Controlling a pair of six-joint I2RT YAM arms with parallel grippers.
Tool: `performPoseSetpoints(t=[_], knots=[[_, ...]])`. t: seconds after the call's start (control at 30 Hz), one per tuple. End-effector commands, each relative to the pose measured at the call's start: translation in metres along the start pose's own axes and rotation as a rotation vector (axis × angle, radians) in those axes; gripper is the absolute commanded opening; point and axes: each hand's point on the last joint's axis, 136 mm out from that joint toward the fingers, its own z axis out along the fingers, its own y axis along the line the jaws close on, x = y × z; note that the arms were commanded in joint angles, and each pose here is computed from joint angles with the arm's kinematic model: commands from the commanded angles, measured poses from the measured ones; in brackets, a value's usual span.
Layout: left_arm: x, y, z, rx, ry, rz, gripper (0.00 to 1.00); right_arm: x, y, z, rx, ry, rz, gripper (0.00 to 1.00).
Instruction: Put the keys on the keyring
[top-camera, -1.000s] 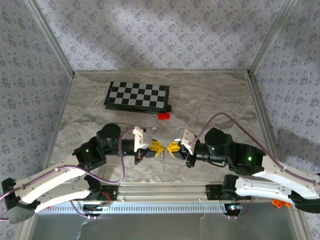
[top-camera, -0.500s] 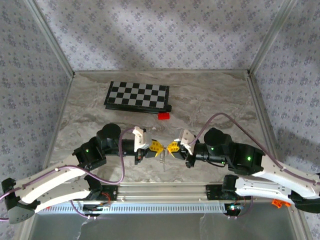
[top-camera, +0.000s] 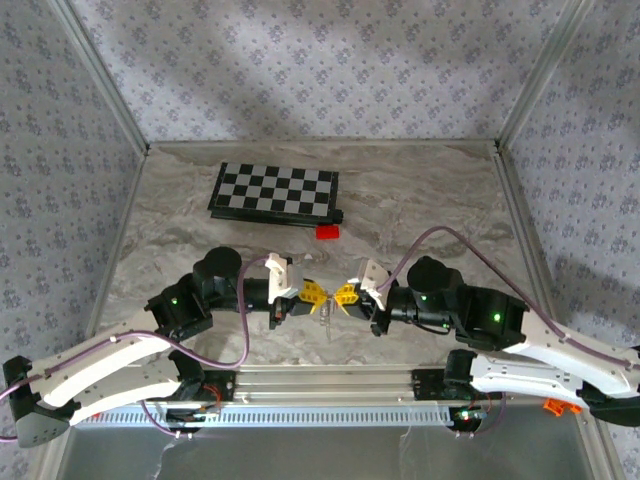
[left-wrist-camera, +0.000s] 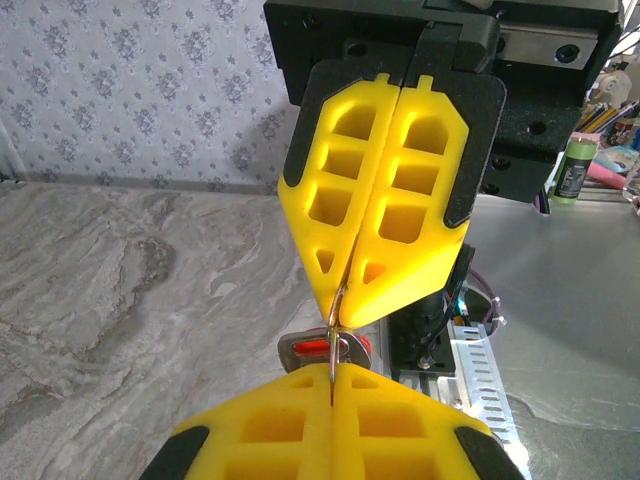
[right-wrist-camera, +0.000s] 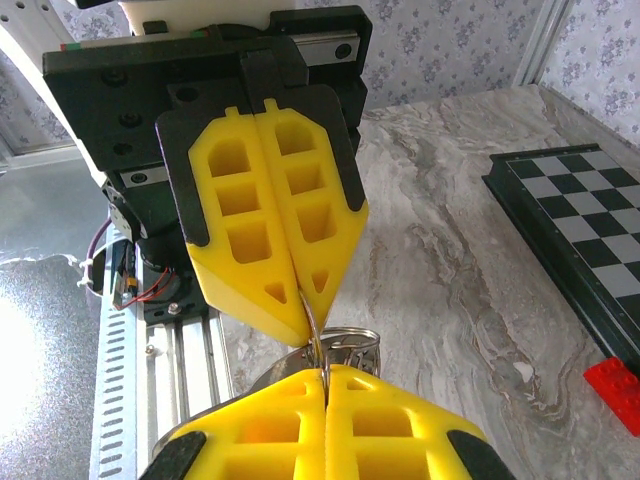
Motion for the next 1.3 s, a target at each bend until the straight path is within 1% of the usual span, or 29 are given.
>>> performPoseSetpoints(t=[0.0,0.37,1.27], knots=[[-0.0183,-0.0034,-0.0051,-0.001,-0.057,0.045,0.0,-0.0048,0.0021,-0.0044,-0.005,-0.028,-0.016,0.0],[-0.0196,-0.0034,-0.0052,-0.001,-0.056,0.045,0.0,-0.0029,0.0033,0.0022,-0.017,-0.012,-0.025,0.0],[-0.0198,-0.0035,-0.0059,-0.003,-0.057,0.047,0.0,-0.0067,0.0032,-0.0043,-0.016,-0.032,-0.024,0.0]])
